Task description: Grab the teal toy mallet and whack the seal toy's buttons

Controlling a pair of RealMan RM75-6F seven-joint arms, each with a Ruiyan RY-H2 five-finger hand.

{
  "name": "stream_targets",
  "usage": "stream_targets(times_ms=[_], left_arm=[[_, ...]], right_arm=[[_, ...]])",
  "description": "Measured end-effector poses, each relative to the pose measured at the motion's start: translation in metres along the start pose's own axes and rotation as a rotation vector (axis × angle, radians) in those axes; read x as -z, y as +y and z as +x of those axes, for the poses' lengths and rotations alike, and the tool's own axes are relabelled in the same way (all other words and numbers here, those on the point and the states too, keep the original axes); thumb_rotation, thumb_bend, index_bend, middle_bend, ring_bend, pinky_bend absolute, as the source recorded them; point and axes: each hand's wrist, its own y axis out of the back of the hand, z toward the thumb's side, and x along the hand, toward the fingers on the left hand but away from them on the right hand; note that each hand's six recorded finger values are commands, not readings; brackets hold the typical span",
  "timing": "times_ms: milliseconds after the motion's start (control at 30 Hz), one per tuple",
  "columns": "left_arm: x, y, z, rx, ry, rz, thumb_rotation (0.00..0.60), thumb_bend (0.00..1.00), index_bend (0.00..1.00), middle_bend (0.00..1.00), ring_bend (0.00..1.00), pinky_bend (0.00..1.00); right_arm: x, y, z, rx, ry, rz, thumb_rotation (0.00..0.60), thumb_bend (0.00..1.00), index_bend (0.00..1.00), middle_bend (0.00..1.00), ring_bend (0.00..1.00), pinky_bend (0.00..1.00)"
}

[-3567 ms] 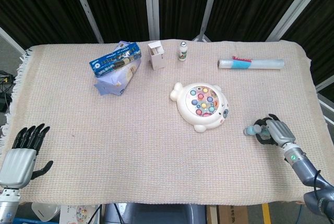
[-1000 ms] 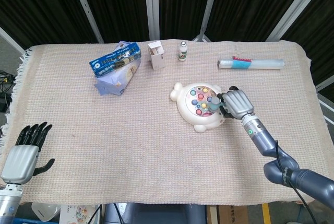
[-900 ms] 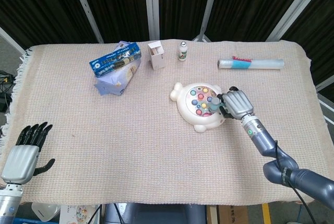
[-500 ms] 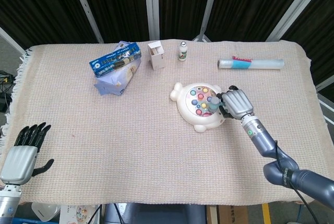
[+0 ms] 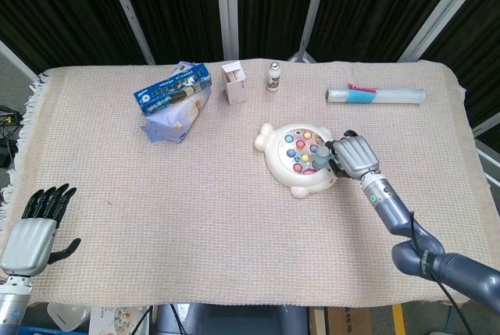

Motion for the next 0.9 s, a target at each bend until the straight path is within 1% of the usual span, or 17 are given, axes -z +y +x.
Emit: stream_targets(times_ms=[100,300,433,500,600,733,900], left_arm=[[0.000,0.000,0.000,-0.001,-0.001,-0.001,0.600,0.24,0.00,0.00,0.00,0.00],[0.000,0.000,-0.001,-0.006,-0.005,-0.008,0.600,0.24,0.00,0.00,0.00,0.00],[0.002,0.000,-0.002,-0.009,-0.007,-0.010,0.600,0.24,0.00,0.00,0.00,0.00],[0.002,0.000,-0.003,-0.011,-0.009,-0.012,0.600,0.24,0.00,0.00,0.00,0.00],[0.003,0.001,-0.004,-0.014,-0.009,-0.014,0.600,0.24,0.00,0.00,0.00,0.00],[0.004,0.001,-0.006,-0.012,-0.006,-0.012,0.600,0.24,0.00,0.00,0.00,0.00],[0.002,0.001,-0.006,-0.012,-0.010,-0.009,0.600,0.24,0.00,0.00,0.00,0.00]], right_arm=[[0.000,0.001,0.000,0.002,0.001,0.005,0.600,0.78,0.91,0.78,0.54,0.21],[0.000,0.013,0.005,0.031,0.005,0.001,0.600,0.78,0.91,0.78,0.54,0.21],[0.006,0.026,0.016,0.066,-0.003,-0.012,0.600,0.78,0.91,0.78,0.54,0.21],[0.011,0.028,0.022,0.075,-0.011,-0.017,0.600,0.78,0.91,0.78,0.54,0.21],[0.021,0.023,0.033,0.069,-0.029,-0.035,0.600,0.78,0.91,0.78,0.53,0.20],[0.035,0.008,0.047,0.046,-0.048,-0.063,0.600,0.78,0.88,0.78,0.50,0.17],[0.051,-0.009,0.057,0.029,-0.067,-0.092,0.600,0.78,0.86,0.78,0.48,0.15]])
